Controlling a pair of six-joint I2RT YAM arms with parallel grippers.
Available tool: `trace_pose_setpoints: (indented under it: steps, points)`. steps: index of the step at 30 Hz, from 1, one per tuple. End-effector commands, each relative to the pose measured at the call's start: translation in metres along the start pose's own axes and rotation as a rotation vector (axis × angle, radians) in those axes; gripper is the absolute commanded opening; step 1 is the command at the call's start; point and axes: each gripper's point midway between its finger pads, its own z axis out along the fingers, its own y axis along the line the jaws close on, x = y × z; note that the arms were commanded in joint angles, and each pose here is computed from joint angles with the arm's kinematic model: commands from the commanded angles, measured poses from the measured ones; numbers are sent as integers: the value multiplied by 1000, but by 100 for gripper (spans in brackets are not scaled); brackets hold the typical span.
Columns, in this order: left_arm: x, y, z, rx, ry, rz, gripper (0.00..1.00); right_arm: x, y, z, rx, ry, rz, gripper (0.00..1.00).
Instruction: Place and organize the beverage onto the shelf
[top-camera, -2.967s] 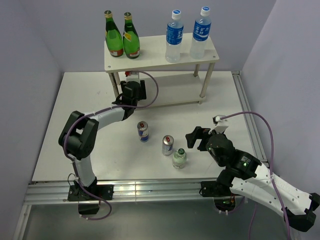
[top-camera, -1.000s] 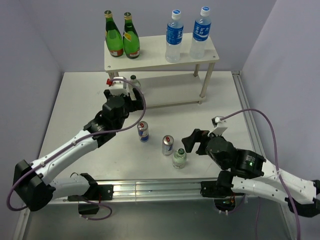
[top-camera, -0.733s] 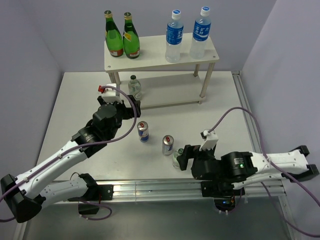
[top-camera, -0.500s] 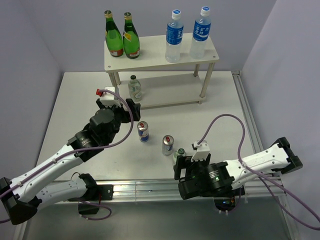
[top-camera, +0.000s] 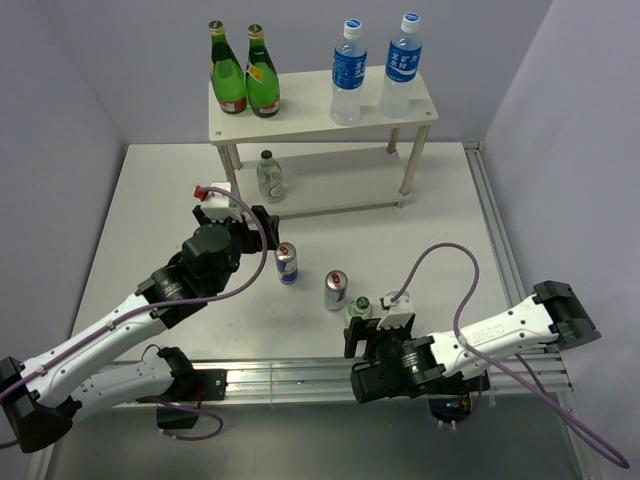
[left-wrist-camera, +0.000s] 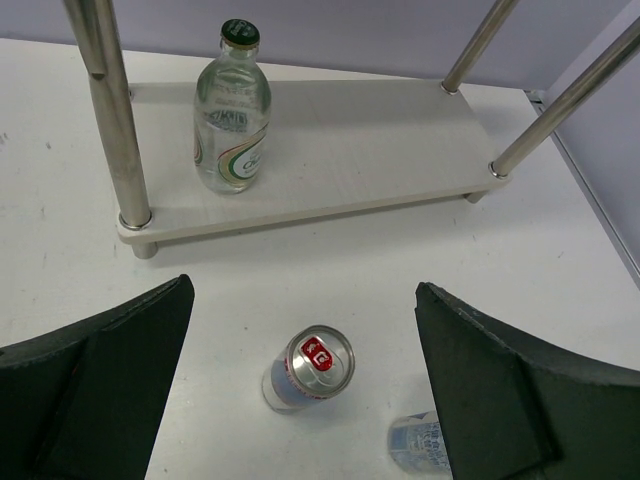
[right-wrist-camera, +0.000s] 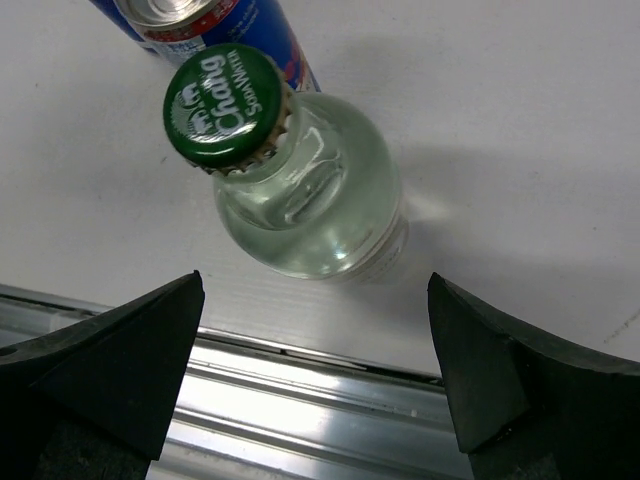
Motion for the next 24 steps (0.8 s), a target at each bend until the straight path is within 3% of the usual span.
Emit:
trace_pose_setpoints:
  steps: [1,24]
  points:
    - [-10,-3,-4,16,-40,-39,99,-16,24,6,-35,-120,34,100]
    - [1,-5,0,20,-22,-21,99,-21,3,48,119,-423,-9,100]
